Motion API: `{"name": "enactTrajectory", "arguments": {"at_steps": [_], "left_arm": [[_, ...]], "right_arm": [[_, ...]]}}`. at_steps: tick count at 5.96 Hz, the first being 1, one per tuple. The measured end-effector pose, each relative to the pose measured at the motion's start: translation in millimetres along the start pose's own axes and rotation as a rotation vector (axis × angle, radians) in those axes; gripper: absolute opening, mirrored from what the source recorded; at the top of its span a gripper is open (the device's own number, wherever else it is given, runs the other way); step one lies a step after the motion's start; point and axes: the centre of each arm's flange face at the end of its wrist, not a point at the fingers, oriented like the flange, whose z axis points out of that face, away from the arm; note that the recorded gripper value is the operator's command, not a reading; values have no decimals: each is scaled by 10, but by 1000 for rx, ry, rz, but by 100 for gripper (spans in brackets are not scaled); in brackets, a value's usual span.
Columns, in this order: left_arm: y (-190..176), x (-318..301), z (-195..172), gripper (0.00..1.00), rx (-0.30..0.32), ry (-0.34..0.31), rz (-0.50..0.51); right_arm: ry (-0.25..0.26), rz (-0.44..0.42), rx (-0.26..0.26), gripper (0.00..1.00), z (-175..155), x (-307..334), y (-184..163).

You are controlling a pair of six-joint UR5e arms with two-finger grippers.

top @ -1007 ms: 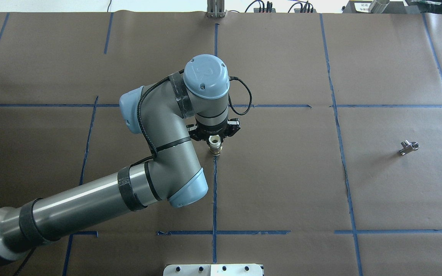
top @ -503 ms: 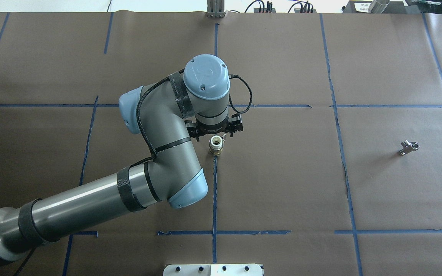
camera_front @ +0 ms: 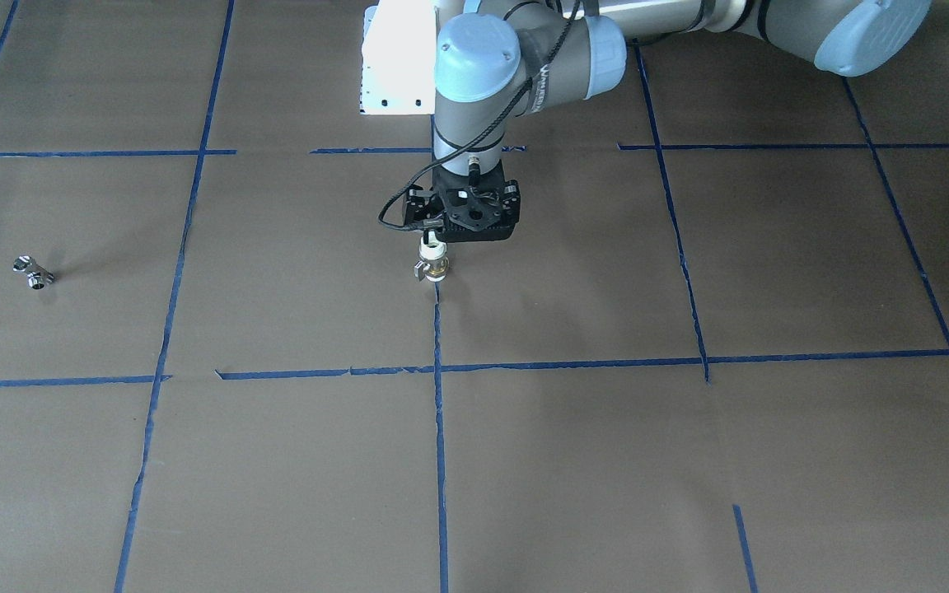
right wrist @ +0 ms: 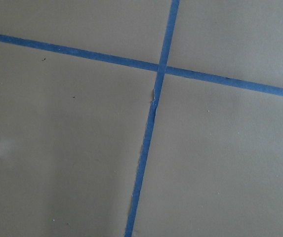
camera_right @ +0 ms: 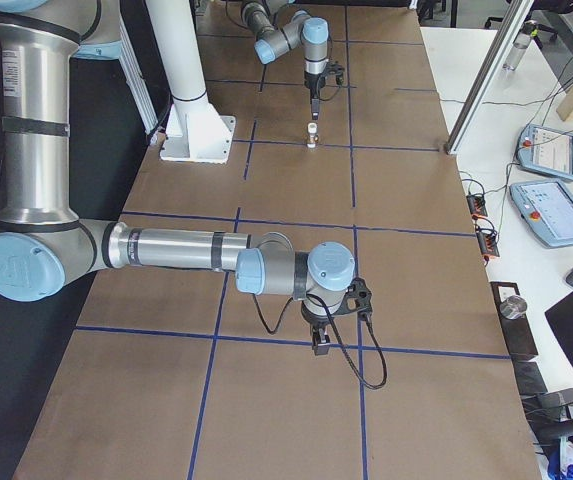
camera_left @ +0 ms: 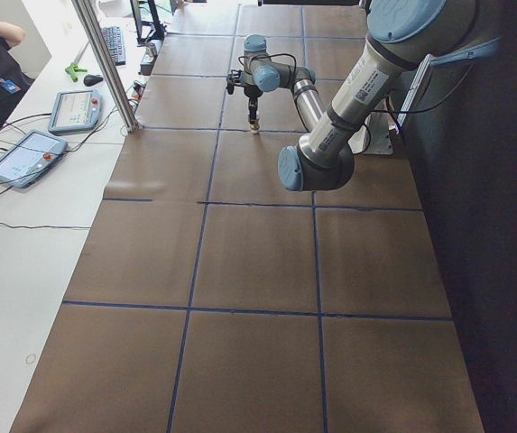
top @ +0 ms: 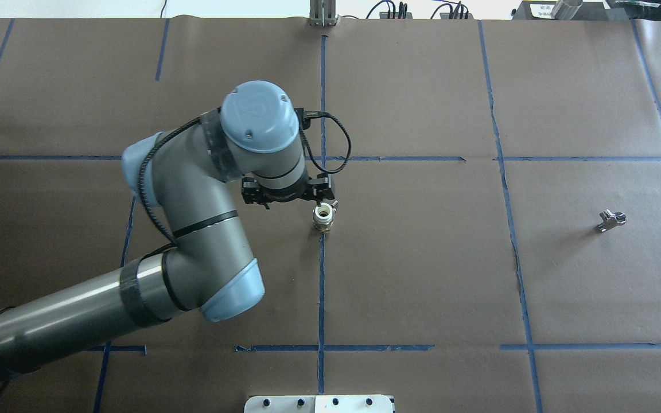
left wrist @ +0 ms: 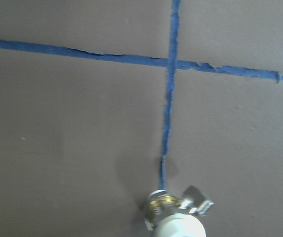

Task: Assemble PPR valve and pipe with both arms
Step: 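Open the left gripper and withdraw the left arm away from the fitting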

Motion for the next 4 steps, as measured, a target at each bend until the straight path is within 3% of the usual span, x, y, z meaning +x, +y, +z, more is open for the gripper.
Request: {"name": "enactTrajectory", "arguments": {"at_steps": [2,4], "left_arm": [[-77,-1523,-224,100,26,-60,200],[-385,-3506,-590,100,-64,-92,290]], "right_arm": [[-5,-13,11,100,-47,-55,-59],[-7,-31,20,100,-69,-121,-96]]}}
